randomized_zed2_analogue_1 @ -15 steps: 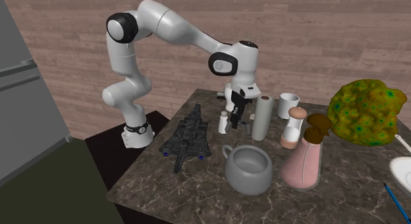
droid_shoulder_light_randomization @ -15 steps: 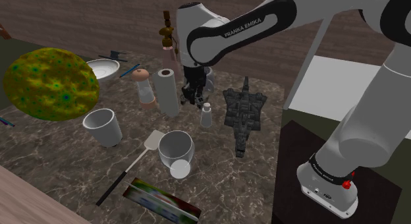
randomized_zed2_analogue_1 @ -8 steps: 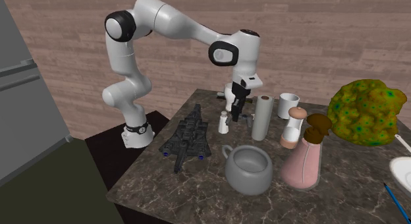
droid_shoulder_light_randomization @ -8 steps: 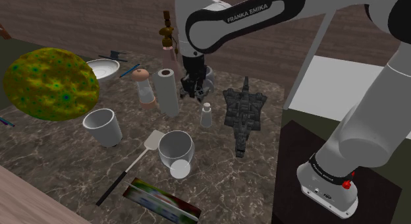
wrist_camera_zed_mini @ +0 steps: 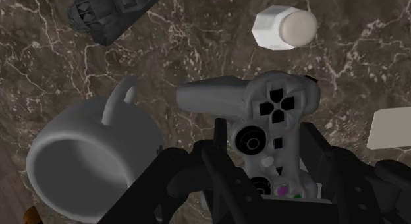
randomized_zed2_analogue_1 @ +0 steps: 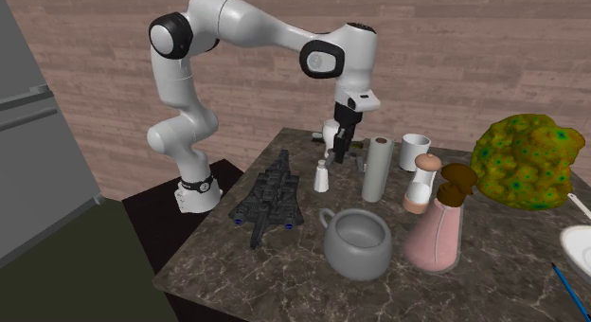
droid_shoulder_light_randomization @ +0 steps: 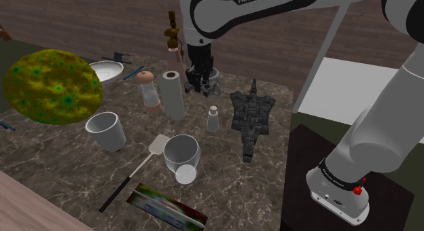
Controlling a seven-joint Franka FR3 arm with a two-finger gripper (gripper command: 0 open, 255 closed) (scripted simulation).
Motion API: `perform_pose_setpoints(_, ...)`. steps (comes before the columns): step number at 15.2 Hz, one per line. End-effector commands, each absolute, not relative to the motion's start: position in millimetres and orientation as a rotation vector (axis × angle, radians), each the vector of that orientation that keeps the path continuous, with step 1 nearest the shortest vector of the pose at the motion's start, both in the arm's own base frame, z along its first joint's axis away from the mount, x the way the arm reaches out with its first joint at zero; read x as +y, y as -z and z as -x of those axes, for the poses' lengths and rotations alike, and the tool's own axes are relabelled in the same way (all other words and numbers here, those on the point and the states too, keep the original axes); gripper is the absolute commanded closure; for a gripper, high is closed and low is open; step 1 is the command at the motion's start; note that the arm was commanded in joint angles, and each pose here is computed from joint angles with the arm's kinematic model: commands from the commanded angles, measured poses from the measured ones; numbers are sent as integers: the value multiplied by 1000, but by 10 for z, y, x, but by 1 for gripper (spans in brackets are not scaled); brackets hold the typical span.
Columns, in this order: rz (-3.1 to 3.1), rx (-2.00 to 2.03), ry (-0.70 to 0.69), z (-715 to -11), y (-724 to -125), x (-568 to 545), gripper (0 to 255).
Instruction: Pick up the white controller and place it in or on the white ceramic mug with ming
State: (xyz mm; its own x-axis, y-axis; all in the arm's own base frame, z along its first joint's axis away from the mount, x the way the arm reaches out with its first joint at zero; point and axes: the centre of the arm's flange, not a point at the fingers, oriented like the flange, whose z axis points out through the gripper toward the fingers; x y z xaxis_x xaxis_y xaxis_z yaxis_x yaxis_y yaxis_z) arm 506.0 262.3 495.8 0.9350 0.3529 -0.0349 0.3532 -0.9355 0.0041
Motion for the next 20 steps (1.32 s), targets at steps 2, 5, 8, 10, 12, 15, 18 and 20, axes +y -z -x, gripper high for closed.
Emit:
perform_pose_setpoints(2, -3080, 562, 53, -5069, -5127, 2626, 255)
perform_pose_setpoints(5, -3080, 562, 53, -5069, -5286, 2626, 255)
perform_pose_setpoints(8, -3080, 562, 53, -5248, -5310, 2432, 255)
perform_pose_setpoints(10, -3080, 562, 53, -5428, -5324, 2239, 255)
perform_pose_setpoints(12, -3080, 562, 53, -5607, -5338, 2045, 255)
perform_pose_setpoints(15, -3080, 562, 53, -5875, -5360, 1755, 255)
perform_pose_setpoints(18, -3080, 562, 53, -6144, -5381, 1465, 255)
perform_pose_setpoints(20, -3080, 562, 53, -6381, -5400, 1209, 255)
